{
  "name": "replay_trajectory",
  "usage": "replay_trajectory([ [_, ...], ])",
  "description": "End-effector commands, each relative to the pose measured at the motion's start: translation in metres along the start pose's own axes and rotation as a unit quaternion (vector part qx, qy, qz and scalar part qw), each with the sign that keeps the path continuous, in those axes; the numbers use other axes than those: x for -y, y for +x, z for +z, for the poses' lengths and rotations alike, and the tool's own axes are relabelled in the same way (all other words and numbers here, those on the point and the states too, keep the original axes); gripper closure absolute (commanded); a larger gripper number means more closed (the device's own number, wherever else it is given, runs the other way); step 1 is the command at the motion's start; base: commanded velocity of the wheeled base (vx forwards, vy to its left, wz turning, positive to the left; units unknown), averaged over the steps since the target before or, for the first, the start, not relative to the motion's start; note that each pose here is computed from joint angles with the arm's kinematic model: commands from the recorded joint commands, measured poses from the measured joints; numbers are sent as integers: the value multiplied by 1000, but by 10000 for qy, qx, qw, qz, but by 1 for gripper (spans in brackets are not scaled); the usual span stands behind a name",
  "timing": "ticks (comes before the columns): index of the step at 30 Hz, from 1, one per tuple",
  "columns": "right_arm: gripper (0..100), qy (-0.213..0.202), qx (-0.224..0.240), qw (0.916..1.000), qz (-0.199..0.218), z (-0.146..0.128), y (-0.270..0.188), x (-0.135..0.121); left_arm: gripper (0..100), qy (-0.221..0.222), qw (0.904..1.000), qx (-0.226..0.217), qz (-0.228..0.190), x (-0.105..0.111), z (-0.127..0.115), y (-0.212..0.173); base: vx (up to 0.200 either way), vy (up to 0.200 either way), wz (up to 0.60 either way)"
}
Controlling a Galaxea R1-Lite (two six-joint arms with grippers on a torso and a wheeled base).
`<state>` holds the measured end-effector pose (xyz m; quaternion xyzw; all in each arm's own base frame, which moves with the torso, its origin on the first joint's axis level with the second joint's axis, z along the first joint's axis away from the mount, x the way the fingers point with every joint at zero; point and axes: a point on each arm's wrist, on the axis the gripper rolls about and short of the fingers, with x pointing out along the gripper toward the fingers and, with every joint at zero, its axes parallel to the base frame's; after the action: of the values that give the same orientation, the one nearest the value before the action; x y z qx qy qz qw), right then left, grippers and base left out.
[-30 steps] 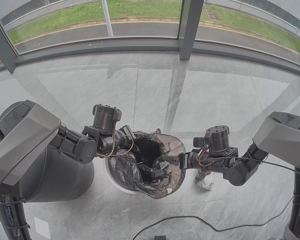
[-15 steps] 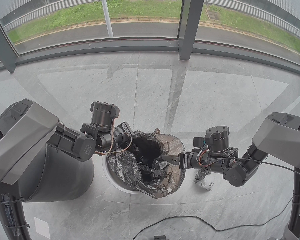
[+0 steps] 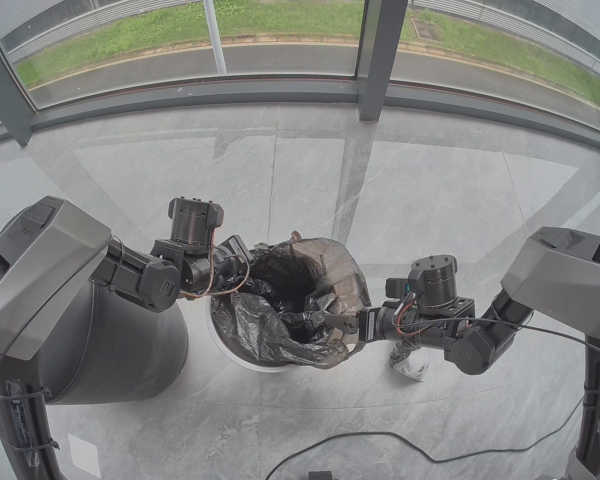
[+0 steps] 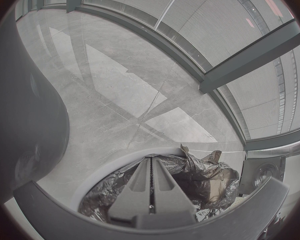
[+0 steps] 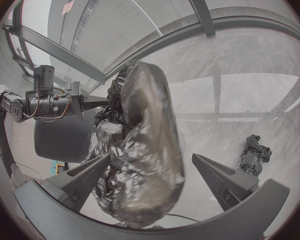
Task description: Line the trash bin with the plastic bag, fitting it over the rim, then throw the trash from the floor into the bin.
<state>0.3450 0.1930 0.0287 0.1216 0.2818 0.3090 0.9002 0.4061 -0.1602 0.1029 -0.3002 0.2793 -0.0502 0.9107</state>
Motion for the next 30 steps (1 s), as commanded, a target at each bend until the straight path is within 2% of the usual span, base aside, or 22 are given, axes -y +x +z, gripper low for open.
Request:
replay_trajectory([
  [1,0,7,-24,10000,-4,-2,1,1,100,-16,10000,25,-9,0,2,-1,0,0,0],
  [18,0,2,-20,10000,5,-1,1,0,100,12,9999,6,-147,12,0,-20,0,0,0],
  [30,0,2,-20,10000,5,-1,1,0,100,-3,10000,-13,4,1,-3,-7,0,0,0],
])
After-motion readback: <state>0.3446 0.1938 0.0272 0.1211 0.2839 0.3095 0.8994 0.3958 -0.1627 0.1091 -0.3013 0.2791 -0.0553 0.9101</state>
